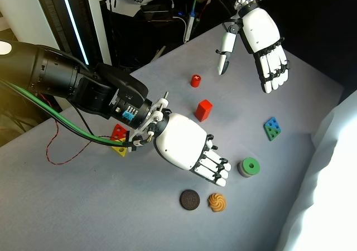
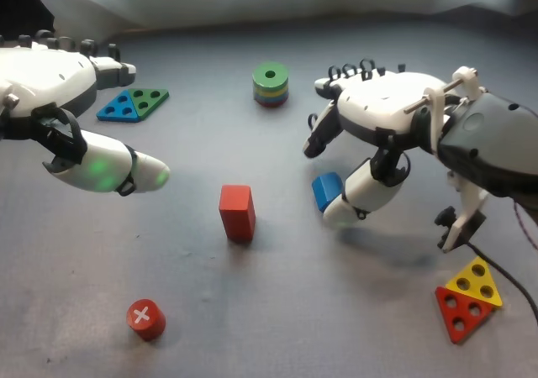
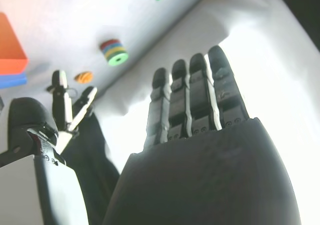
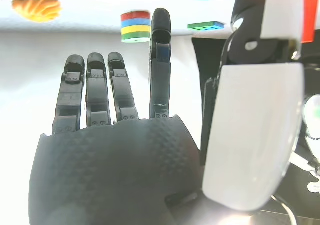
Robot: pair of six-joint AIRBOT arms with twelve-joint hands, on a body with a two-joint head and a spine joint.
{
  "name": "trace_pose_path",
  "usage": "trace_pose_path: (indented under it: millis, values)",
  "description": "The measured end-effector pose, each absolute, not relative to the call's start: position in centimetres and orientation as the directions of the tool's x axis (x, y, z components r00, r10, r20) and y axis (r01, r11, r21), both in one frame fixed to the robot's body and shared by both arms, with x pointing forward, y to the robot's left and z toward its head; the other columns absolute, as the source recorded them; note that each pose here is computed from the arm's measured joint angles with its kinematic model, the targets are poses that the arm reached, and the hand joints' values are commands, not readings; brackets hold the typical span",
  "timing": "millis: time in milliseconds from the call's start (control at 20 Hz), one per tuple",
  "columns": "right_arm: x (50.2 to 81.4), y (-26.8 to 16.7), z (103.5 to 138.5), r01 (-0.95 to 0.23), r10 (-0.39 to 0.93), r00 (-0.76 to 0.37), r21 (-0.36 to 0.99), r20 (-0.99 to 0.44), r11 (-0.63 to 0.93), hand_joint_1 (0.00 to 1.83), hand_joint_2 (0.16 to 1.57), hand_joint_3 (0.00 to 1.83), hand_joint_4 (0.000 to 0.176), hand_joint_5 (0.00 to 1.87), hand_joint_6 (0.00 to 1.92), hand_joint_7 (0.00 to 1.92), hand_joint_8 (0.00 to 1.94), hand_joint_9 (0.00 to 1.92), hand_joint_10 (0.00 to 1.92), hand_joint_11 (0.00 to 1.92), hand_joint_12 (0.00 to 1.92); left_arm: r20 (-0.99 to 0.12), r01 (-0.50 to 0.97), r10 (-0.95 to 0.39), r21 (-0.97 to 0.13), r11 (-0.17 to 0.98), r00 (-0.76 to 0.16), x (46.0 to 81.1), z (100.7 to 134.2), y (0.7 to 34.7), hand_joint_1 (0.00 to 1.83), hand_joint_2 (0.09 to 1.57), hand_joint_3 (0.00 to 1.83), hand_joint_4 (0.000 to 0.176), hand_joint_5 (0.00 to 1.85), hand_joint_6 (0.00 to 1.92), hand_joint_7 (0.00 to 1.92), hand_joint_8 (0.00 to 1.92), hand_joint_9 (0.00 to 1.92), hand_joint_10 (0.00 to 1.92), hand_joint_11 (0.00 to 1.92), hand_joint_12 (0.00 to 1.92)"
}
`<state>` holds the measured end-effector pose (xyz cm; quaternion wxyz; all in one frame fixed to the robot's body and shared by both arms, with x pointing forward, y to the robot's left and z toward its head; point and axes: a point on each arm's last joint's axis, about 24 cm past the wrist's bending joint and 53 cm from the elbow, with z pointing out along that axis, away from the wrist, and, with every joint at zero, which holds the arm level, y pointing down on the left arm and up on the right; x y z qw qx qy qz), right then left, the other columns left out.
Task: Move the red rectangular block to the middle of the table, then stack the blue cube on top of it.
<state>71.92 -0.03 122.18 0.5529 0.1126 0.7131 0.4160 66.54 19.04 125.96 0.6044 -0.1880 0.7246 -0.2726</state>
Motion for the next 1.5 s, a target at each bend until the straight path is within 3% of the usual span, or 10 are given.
trace_pose_path:
  millis: [400,500,650,700,750,800,900,1300,1450,1500]
  values:
    - [72.3,-0.6,121.9,-0.273,0.641,-0.343,0.726,-0.687,0.631,1.03,0.75,0.0,0.031,1.04,0.02,0.32,0.0,0.0,0.0,0.0,0.0,-0.766,0.044,-0.611,-0.63,0.776,-0.2,66.5,125.8,19.2,0.41,1.01,0.0,0.0,0.18,0.0,0.18,0.0,0.13,0.0,0.0,0.28]
    - [72.2,-0.3,122.0,-0.276,0.641,-0.343,0.726,-0.687,0.63,1.05,0.76,0.0,0.0,1.06,0.01,0.28,0.0,0.0,0.0,0.0,0.0,-0.766,0.043,-0.611,-0.63,0.776,-0.2,66.5,125.8,19.3,0.41,1.01,0.0,0.0,0.19,0.0,0.18,0.0,0.13,0.0,0.0,0.3]
    - [72.1,-0.1,121.9,-0.278,0.639,-0.347,0.727,-0.686,0.628,1.08,0.81,0.02,0.009,1.07,0.01,0.27,0.0,0.01,0.0,0.0,0.0,-0.766,0.039,-0.611,-0.629,0.776,-0.197,66.6,125.8,19.4,0.42,1.01,0.0,0.0,0.19,0.0,0.19,0.0,0.14,0.0,0.0,0.32]
    - [72.1,-0.1,121.9,-0.278,0.64,-0.346,0.727,-0.686,0.629,1.07,0.84,0.03,0.046,1.09,0.02,0.28,0.0,0.02,0.01,0.0,0.0,-0.766,0.039,-0.611,-0.629,0.776,-0.197,66.6,125.8,19.4,0.41,1.01,0.0,0.0,0.19,0.0,0.19,0.0,0.14,0.0,0.0,0.32]
    - [72.2,-0.1,121.9,-0.277,0.64,-0.345,0.726,-0.686,0.629,1.1,0.94,0.01,0.15,1.29,0.27,0.32,0.0,0.04,0.0,0.0,0.0,-0.767,0.04,-0.611,-0.629,0.776,-0.197,66.6,125.8,19.4,0.42,1.01,0.0,0.0,0.19,0.0,0.19,0.0,0.15,0.0,0.0,0.33]
    - [72.2,-0.2,121.9,-0.276,0.641,-0.345,0.727,-0.686,0.629,1.11,0.98,0.0,0.171,1.31,0.37,0.32,0.0,0.03,0.0,0.0,0.0,-0.766,0.04,-0.611,-0.629,0.776,-0.197,66.6,125.8,19.4,0.42,1.01,0.0,0.0,0.19,0.0,0.19,0.0,0.15,0.0,0.0,0.34]
    - [72.2,-0.2,121.9,-0.275,0.641,-0.343,0.726,-0.686,0.63,1.12,0.98,0.0,0.148,1.31,0.4,0.28,0.0,0.01,0.0,0.0,0.0,-0.765,0.041,-0.613,-0.631,0.775,-0.196,66.6,125.9,19.4,0.4,1.02,0.0,0.0,0.18,0.0,0.18,0.0,0.14,0.0,0.0,0.31]
    - [72.2,-0.2,121.8,-0.278,0.639,-0.343,0.724,-0.688,0.631,1.11,0.99,0.0,0.176,1.29,0.46,0.32,0.0,0.09,0.02,0.0,0.0,-0.763,0.042,-0.617,-0.634,0.772,-0.192,66.5,126.1,19.3,0.38,1.04,0.0,0.0,0.19,0.0,0.19,0.0,0.14,0.0,0.0,0.32]
    - [72.3,0.1,123.1,-0.296,0.643,-0.34,0.727,-0.687,0.62,1.11,0.99,0.0,0.149,1.28,0.46,0.33,0.01,0.11,0.02,0.0,0.0,-0.769,0.048,-0.612,-0.629,0.776,-0.187,66.5,126.4,19.3,0.39,1.05,0.0,0.0,0.2,0.0,0.2,0.0,0.16,0.0,0.0,0.37]
    - [72.4,0.0,124.2,-0.309,0.647,-0.337,0.729,-0.684,0.611,1.11,0.99,0.0,0.171,1.28,0.47,0.33,0.0,0.11,0.01,0.0,0.0,-0.773,0.052,-0.608,-0.625,0.779,-0.184,66.5,126.6,19.3,0.37,1.06,0.01,0.0,0.2,0.0,0.2,0.0,0.16,0.0,0.0,0.37]
